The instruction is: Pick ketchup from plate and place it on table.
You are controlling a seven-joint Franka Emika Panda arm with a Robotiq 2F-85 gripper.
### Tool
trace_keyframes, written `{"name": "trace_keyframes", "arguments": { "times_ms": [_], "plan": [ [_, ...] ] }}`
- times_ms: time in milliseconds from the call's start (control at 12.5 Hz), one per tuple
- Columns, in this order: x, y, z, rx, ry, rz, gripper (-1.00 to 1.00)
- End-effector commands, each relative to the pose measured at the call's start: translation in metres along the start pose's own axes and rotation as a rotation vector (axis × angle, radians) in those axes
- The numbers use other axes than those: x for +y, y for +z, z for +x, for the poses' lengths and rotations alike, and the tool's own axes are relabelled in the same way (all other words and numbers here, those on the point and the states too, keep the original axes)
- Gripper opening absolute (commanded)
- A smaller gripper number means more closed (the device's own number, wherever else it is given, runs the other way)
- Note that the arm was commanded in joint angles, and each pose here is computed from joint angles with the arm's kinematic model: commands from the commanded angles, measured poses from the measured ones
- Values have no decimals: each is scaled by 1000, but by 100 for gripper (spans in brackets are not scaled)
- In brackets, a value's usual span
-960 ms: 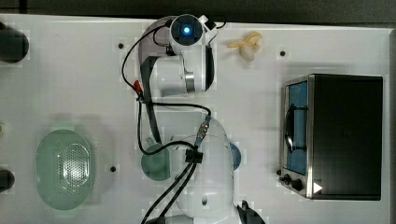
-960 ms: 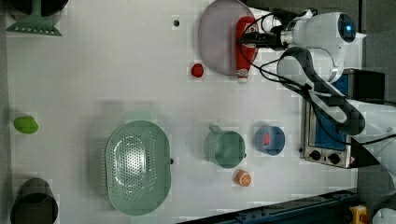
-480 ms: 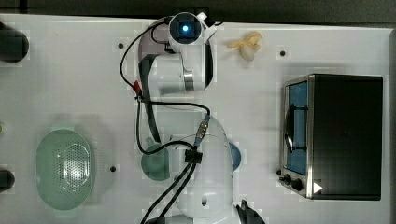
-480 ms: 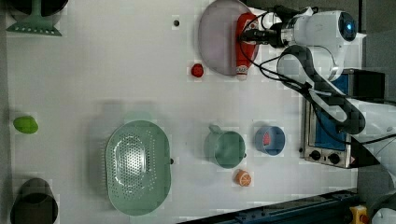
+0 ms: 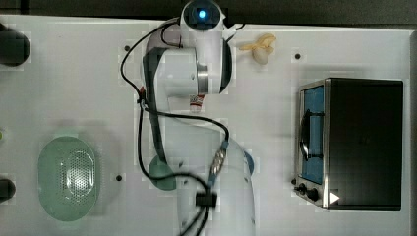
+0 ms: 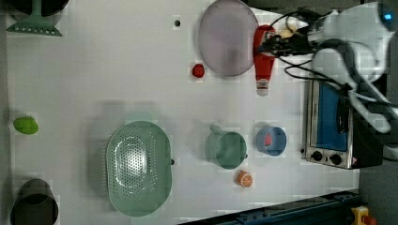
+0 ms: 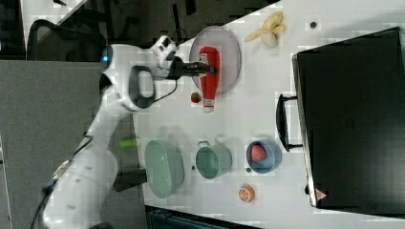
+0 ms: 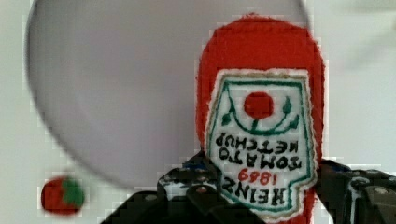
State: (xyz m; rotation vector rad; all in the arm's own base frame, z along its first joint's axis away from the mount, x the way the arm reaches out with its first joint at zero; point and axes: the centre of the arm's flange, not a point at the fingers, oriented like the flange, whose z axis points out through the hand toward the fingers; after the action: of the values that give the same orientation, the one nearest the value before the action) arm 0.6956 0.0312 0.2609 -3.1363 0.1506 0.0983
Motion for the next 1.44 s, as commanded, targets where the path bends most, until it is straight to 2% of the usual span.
{"name": "trace_keyframes", "arguments": {
  "times_ms": [80,320,480,640,1040,1200,1440],
  "plan": [
    [24,-132,-24,59,25,9,25],
    [54,-150,-70,-16,66,-16,25],
    [70,-139,-98,-49,91,-23,25],
    [82,-123,-126,-63,114,-19,25],
    [94,-48,-171,-7,181,41,25],
    [92,-12,-180,31,184,44,25],
    [88,39,-186,56,181,42,25]
  ]
}}
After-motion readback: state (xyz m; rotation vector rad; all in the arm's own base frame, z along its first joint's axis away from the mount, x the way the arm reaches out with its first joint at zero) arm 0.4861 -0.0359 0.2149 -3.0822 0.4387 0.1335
